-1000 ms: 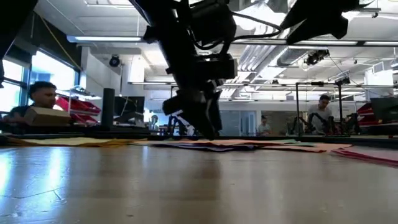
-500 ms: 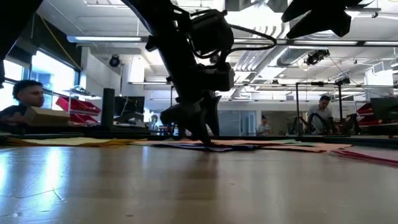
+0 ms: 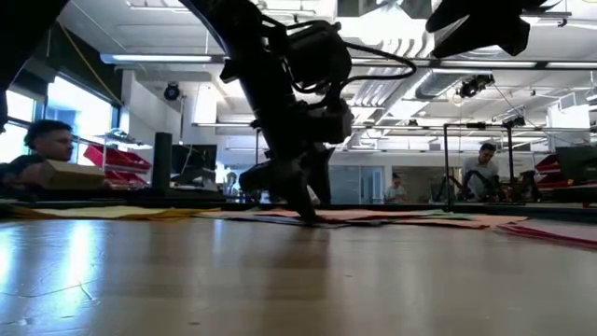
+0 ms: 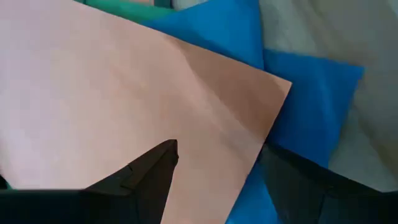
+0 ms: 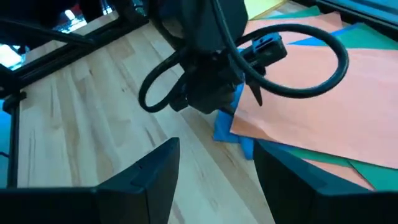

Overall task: Organize paper
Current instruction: Move the orange paper to the bottom left of the table

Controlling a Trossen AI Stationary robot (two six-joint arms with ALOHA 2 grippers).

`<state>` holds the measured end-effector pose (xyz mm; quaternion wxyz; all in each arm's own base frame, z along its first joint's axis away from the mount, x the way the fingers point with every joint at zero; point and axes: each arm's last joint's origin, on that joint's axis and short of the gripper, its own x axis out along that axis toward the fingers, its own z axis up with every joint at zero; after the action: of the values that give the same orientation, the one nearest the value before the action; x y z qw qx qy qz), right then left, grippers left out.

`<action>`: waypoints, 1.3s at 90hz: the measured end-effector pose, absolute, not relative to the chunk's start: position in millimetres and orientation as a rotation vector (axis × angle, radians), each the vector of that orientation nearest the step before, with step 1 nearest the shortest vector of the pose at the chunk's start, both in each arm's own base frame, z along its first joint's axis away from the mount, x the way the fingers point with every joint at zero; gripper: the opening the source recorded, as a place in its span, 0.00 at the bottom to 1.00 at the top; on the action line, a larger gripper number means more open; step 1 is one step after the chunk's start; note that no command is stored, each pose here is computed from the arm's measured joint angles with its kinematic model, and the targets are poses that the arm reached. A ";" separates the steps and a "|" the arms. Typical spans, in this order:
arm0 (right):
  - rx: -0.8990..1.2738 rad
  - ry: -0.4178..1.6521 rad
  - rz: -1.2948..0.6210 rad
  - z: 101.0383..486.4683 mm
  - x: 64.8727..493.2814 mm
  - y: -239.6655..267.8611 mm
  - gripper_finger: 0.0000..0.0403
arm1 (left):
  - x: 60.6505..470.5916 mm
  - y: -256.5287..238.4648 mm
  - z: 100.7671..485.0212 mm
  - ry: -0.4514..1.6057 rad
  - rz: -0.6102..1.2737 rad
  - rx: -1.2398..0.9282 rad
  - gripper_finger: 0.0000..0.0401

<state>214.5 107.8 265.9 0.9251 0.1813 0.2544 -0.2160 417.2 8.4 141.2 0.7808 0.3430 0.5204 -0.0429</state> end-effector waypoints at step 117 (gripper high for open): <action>0.409 0.504 -0.464 267.8 212.9 106.1 0.47 | 436.8 -28.7 197.0 0.941 0.147 0.592 0.00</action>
<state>212.9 106.1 267.8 0.9215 0.1992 0.2452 -0.2260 436.8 -28.7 197.0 0.8469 0.2808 0.4461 0.0698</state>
